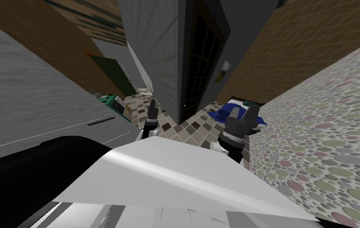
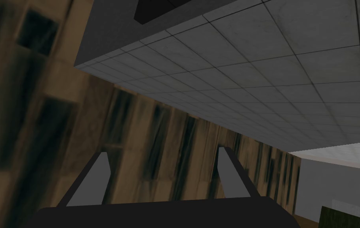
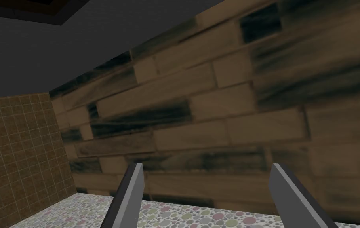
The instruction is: Pull the door open
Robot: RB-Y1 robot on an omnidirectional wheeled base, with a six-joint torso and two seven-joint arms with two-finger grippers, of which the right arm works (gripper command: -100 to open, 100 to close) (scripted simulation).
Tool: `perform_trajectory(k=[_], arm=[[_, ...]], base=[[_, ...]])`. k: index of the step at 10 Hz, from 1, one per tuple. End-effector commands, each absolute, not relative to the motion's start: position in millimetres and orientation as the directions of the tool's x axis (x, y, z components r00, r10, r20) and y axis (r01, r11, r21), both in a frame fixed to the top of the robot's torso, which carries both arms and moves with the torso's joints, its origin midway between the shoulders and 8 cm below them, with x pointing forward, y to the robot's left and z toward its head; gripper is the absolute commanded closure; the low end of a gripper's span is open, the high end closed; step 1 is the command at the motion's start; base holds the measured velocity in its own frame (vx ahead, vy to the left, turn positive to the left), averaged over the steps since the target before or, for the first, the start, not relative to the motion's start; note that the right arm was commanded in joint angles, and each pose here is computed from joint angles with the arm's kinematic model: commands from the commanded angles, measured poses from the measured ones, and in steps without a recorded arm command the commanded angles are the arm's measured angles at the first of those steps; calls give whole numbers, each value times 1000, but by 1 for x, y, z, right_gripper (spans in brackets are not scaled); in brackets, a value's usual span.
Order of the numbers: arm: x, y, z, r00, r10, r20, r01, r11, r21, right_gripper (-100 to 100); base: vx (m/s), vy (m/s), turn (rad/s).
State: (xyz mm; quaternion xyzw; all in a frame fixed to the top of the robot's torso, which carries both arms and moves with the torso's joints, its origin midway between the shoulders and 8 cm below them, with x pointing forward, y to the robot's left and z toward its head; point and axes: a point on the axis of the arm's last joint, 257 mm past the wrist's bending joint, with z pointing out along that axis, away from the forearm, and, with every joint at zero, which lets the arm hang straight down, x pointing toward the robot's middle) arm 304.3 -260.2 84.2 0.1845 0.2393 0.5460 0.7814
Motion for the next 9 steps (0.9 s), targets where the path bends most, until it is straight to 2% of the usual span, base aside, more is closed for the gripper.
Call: perform_trajectory(k=[1,6,9], arm=[[312,-259,74,299,932,-203,-748,361,557,-100],[335,-256,42,328,898,-294,-692,440,573,-100],[349,-254,19,343,869,-357,-651,493,577,-100]], base=[[89,-112,85],[68,11,86],[74,-26,92]])
